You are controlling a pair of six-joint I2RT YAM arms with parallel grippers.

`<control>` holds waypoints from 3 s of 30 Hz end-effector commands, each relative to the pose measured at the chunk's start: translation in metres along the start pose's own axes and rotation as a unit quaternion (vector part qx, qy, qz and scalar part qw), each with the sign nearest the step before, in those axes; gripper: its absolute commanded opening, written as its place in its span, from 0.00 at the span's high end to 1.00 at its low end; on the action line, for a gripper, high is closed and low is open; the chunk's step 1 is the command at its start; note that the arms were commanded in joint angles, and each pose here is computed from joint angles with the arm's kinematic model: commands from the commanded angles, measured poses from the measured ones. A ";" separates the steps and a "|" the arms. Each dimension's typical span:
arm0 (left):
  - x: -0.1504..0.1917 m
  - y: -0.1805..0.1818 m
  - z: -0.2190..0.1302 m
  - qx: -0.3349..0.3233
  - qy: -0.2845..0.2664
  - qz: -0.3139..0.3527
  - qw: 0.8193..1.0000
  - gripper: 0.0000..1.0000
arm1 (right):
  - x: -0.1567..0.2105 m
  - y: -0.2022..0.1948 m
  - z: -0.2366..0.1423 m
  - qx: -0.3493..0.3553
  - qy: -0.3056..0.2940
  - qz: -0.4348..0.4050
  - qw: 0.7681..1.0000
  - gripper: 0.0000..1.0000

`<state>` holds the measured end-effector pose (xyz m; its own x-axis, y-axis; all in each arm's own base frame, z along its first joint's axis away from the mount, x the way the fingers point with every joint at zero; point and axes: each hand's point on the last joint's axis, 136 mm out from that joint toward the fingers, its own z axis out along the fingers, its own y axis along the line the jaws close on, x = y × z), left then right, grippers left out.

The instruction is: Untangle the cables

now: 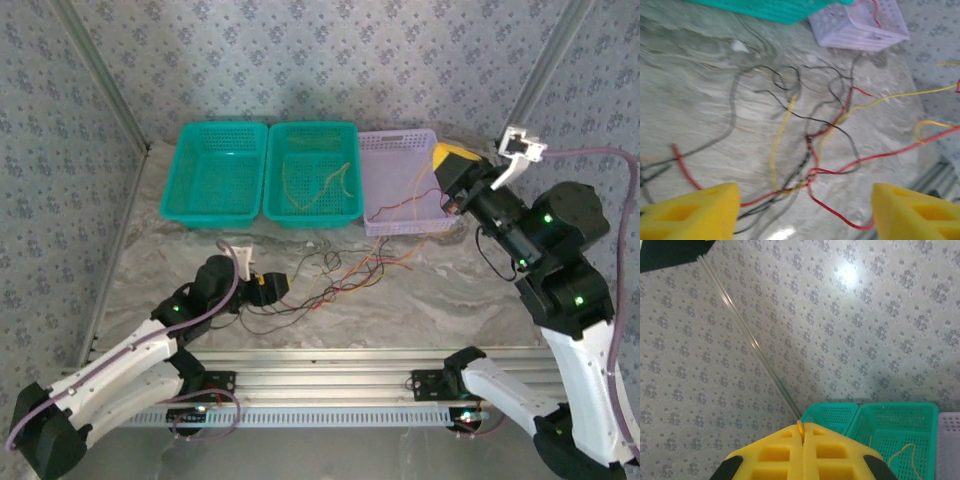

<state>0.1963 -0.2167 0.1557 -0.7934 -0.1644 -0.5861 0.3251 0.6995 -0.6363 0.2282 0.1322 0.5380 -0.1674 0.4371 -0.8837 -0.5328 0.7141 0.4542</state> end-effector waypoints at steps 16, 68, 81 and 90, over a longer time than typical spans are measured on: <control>0.053 -0.104 0.071 0.082 0.126 0.275 0.950 0.18 | -0.003 0.028 0.019 -0.072 0.027 0.026 0.997 1.00; 0.007 -0.041 0.072 -0.037 -0.004 0.210 0.977 1.00 | -0.002 -0.007 -0.009 0.026 -0.012 0.003 1.000 1.00; -0.034 0.012 -0.041 -0.121 -0.099 0.141 0.978 1.00 | -0.019 -0.078 -0.048 0.206 -0.123 -0.009 0.971 1.00; -0.030 0.027 -0.037 -0.166 -0.075 0.143 0.973 1.00 | -0.044 -0.089 -0.082 0.267 -0.182 -0.040 0.946 1.00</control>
<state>0.2078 -0.1932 0.2014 -0.5411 -0.0545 -0.8392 0.4328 0.8375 -0.3335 0.2391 0.0563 0.4802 -0.0512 0.4316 -0.9006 -0.1540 0.8876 0.4341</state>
